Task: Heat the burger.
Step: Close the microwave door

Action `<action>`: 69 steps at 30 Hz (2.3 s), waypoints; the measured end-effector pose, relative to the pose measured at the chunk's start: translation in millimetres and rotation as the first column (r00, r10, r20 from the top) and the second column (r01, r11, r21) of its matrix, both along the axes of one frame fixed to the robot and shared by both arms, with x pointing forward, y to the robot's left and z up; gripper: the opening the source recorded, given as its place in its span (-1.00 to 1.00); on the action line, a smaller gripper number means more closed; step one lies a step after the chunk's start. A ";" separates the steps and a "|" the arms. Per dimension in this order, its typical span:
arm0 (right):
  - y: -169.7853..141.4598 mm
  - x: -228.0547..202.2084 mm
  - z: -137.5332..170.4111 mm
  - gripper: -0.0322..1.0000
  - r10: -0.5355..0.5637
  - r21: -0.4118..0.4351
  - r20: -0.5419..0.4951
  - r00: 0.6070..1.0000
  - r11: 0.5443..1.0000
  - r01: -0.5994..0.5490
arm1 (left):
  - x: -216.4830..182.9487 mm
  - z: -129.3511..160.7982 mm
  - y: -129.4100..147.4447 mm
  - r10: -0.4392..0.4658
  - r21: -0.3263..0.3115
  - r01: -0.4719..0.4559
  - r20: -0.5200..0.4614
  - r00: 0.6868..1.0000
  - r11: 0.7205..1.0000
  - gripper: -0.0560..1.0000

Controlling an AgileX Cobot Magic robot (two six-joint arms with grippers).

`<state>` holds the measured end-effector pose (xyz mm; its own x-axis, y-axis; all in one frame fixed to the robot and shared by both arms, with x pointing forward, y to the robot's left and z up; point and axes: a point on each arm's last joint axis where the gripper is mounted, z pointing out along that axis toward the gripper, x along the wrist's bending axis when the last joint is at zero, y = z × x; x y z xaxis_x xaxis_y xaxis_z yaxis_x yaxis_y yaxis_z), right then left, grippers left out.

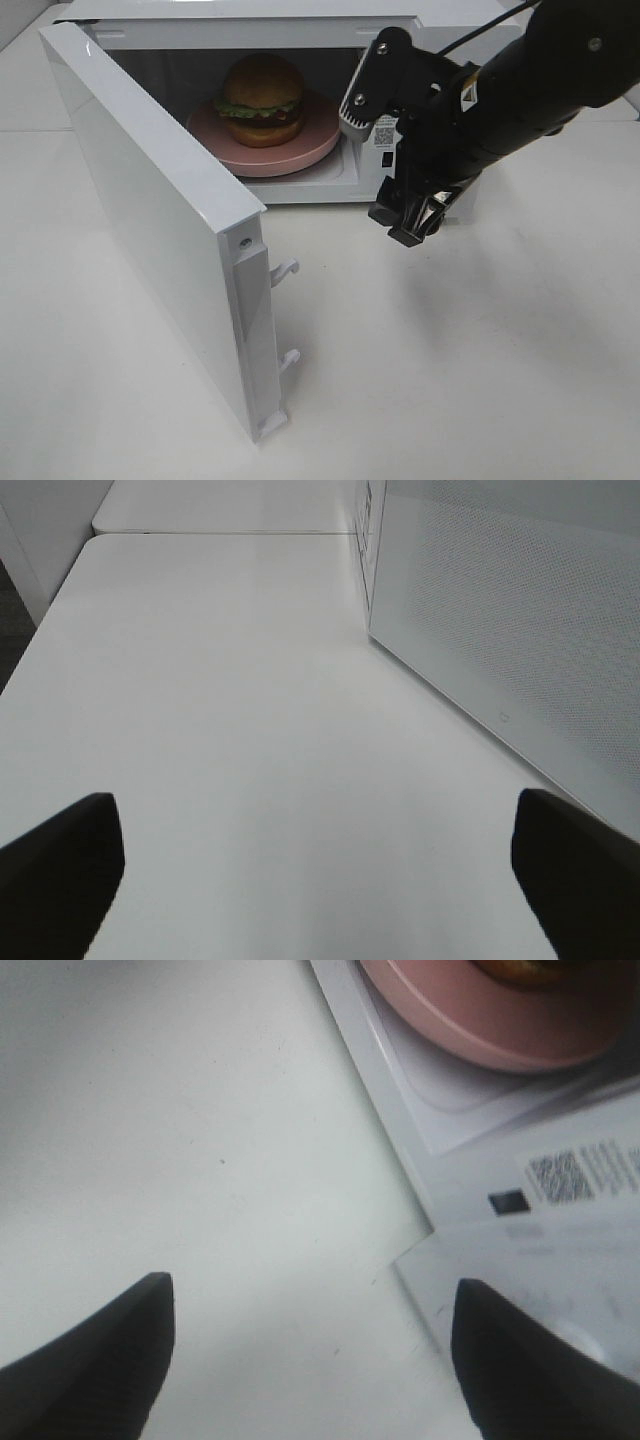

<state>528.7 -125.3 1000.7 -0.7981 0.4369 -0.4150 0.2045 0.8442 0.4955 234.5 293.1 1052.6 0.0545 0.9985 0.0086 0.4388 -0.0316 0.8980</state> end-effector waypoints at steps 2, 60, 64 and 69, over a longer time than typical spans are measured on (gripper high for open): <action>-7.3 -7.5 6.2 0.53 -0.092 0.041 -0.057 0.994 0.995 0.094 | 0.0 0.0 0.0 0.000 0.000 0.000 0.000 1.000 1.000 0.99; -182.2 -277.4 78.1 0.53 -0.775 0.525 -0.085 0.627 0.500 0.689 | 0.0 0.0 0.0 0.000 0.000 0.000 0.000 1.000 1.000 0.99; -180.4 -284.2 66.9 0.53 -0.787 0.550 -0.100 0.608 0.466 0.693 | 0.0 0.0 0.0 0.000 0.000 0.000 0.000 1.000 1.000 0.99; -176.3 -292.3 59.3 0.53 -0.802 0.614 -0.098 0.589 0.417 0.671 | 0.0 0.0 0.0 0.000 0.000 0.000 0.000 1.000 1.000 0.99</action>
<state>236.4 -301.5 1060.0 0.0106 0.9997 0.0213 0.4627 -0.0238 0.8862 234.5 293.1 1052.6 0.0545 0.9985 0.0086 0.4388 -0.0316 0.8980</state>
